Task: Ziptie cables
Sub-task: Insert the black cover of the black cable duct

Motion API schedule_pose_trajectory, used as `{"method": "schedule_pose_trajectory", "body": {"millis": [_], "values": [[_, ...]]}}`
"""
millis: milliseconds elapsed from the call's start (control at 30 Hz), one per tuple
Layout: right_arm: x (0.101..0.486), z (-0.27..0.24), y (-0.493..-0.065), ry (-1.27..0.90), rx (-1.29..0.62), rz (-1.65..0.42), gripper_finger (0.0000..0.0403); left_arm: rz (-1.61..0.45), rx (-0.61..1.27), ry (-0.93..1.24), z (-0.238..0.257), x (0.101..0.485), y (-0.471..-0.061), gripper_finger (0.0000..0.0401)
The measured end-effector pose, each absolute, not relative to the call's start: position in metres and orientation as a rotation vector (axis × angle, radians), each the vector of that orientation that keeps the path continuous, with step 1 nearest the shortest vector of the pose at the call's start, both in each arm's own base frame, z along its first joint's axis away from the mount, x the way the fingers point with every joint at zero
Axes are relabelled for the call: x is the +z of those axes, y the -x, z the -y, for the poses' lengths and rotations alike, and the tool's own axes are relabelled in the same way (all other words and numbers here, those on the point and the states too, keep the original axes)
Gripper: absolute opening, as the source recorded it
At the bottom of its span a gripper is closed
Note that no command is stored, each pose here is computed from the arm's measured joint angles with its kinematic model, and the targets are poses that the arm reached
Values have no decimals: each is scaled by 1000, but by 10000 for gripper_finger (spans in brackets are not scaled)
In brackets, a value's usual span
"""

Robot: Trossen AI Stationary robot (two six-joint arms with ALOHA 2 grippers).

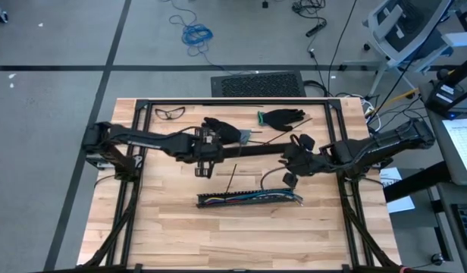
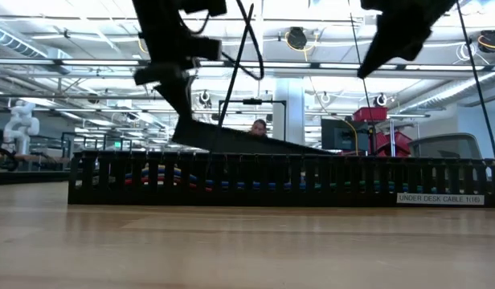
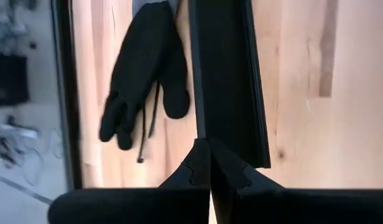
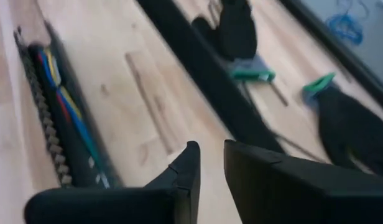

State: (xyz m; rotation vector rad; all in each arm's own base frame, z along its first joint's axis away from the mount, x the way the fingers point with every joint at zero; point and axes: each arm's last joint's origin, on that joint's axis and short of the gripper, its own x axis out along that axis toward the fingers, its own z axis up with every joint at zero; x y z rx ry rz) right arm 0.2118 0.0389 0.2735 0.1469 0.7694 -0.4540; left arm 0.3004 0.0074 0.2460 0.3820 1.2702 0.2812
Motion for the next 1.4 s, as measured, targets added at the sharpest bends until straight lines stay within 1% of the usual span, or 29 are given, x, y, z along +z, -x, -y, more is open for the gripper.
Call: {"method": "schedule_pose_trajectory", "body": {"millis": [133,200,267,433,533,633,833,933,1033,1100,1200,1300,1400], "values": [[276,-20,-218,-222,-483,-747,87,-1236,272,-457,6,257,-293,1],[275,-8,-221,-309,-437,-768,104,-1217,270,-475,12,262,-290,1],[274,4,-222,-353,-390,-801,124,-1213,276,-505,17,263,-288,1],[273,26,-221,-287,-327,-839,177,-1198,286,-551,25,264,-287,1],[267,34,-224,-213,-272,-884,198,-1193,259,-578,31,264,-287,1],[258,37,-231,-122,-220,-942,205,-1193,230,-629,36,264,-286,0],[226,43,-250,-29,-170,-1091,198,-1185,225,-686,42,265,-285,0],[210,52,-259,-26,-165,-1146,194,-1183,227,-686,43,265,-285,0],[200,61,-264,-57,-179,-1157,192,-1181,235,-674,43,265,-285,0],[199,64,-263,-66,-186,-1158,192,-1163,266,-600,41,265,-286,0],[208,67,-260,-72,-200,-1125,192,-1167,242,-400,27,253,-291,0],[224,69,-250,-96,-237,-1065,192,-1205,227,-174,3,230,-294,0],[245,72,-233,-147,-295,-988,192,-1175,175,73,-21,215,-295,0]]}}
